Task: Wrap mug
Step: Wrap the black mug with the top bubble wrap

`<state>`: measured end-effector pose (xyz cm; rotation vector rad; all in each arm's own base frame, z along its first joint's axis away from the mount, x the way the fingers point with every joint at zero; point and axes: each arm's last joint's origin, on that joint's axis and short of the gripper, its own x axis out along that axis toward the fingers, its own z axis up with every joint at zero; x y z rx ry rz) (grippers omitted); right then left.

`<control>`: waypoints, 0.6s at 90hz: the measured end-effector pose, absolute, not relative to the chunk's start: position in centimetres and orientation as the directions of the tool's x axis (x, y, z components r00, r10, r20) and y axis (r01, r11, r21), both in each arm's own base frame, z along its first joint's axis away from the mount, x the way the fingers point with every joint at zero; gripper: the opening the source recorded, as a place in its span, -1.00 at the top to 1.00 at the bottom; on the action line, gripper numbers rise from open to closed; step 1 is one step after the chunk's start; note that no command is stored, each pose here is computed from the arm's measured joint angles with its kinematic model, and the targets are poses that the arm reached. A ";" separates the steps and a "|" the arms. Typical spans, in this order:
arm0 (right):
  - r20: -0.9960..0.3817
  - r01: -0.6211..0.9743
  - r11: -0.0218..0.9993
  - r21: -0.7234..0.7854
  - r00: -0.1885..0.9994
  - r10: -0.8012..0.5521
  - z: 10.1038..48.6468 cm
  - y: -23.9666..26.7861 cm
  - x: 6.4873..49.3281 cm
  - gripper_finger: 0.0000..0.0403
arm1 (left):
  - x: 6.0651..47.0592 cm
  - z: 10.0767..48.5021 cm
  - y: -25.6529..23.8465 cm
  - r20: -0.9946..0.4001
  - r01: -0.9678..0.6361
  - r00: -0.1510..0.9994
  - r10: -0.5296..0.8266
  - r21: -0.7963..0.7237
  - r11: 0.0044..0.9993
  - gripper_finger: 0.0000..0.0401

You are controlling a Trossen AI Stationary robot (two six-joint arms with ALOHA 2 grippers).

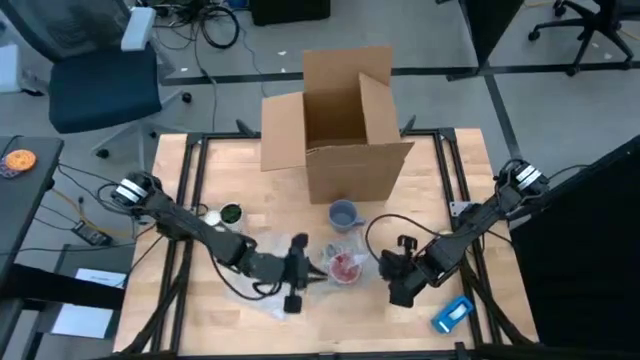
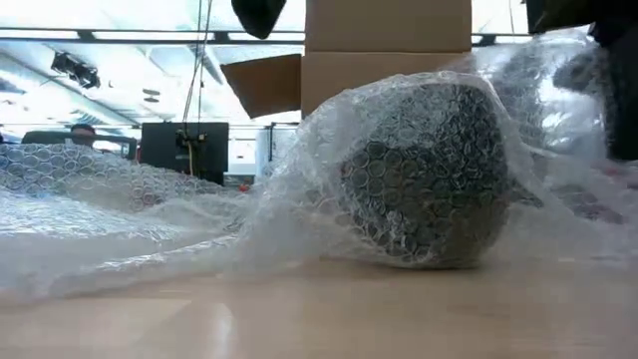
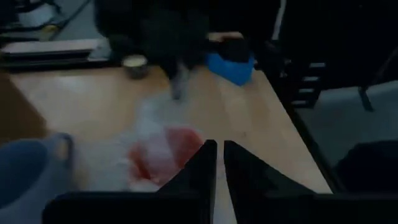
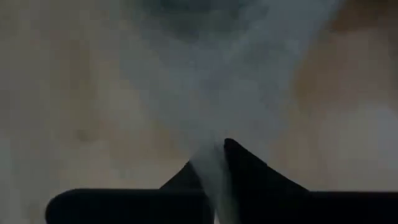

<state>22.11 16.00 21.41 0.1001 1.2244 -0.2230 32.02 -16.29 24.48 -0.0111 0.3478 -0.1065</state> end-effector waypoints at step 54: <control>-0.778 0.132 0.930 -0.343 0.515 -0.360 25.8 14.5 24.9 1.00 | 32.9 21.3 -16.7 -0.457 0.154 0.870 -0.187 -0.108 0.982 0.93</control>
